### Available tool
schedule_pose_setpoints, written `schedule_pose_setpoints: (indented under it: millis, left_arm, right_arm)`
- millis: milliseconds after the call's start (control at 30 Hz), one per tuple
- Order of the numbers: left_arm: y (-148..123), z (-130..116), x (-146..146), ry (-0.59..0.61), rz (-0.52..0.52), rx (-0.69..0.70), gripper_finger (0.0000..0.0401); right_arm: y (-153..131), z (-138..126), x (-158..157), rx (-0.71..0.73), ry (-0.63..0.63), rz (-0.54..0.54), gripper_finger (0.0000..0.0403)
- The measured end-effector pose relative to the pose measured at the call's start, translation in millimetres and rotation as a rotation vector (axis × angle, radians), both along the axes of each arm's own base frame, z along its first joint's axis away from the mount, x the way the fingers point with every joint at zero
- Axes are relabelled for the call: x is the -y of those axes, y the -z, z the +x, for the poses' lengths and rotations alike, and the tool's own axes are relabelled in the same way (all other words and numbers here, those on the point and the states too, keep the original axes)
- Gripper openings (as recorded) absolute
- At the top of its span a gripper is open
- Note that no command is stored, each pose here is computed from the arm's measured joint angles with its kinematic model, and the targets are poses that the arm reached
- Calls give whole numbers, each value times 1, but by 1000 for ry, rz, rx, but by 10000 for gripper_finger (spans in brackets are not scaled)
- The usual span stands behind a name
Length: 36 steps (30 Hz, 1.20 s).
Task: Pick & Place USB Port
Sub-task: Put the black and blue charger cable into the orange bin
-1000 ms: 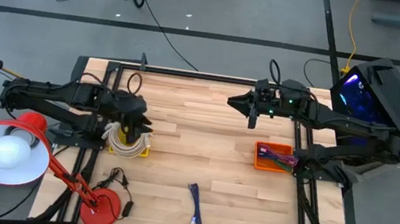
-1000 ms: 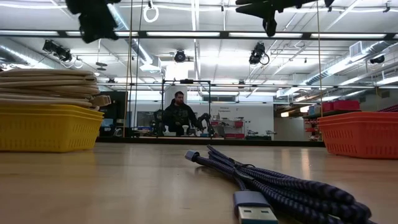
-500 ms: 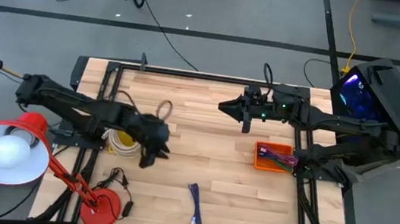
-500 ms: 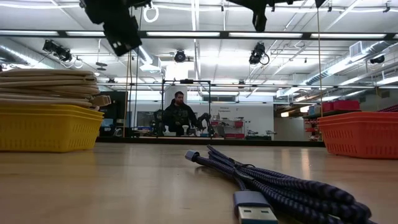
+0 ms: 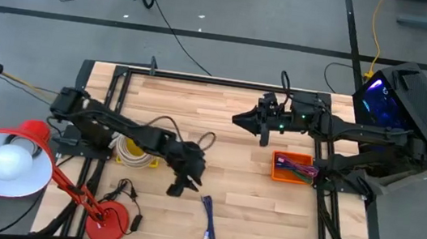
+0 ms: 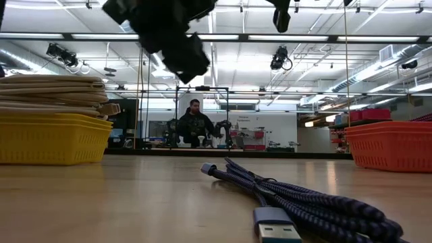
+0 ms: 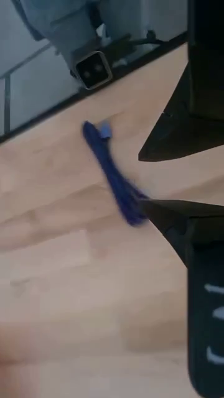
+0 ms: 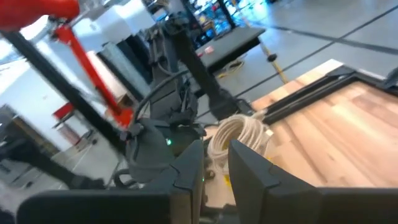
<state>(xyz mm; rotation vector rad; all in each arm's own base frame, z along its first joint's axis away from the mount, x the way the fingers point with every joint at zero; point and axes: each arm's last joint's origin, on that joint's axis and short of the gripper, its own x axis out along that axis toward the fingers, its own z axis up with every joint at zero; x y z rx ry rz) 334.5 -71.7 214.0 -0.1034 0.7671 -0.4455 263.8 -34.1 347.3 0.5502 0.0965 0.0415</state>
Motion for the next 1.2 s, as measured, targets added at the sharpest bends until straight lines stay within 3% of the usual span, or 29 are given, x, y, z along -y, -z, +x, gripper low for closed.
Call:
schedule_pose_setpoints:
  millis: [167, 367, 500, 600, 700, 867, 1133, 1200]
  left_arm:
    - [2, 35, 23, 88, 70, -19, 130]
    - [7, 64, 24, 145, 188, -140, 144]
    - [23, 65, 24, 250, 285, -234, 149]
    - [37, 62, 29, 324, 278, -292, 150]
    - [41, 60, 36, 370, 309, -290, 151]
    - [34, 67, 41, 350, 344, -223, 163]
    - [29, 77, 59, 403, 378, -46, 177]
    - [36, 76, 62, 421, 399, -73, 177]
  right_arm:
    - [1, 0, -2, -4, -84, -5, 78]
    - [-2, -3, -6, 10, -191, -5, 78]
    - [-13, -9, -9, 93, -264, -21, 78]
    - [-18, -13, -10, 115, -277, -27, 78]
    - [-20, -17, -11, 119, -277, -30, 78]
    - [-18, -18, -11, 95, -276, -27, 78]
    - [-18, -18, -11, 103, -275, -36, 78]
    - [-18, -18, -11, 104, -274, -36, 78]
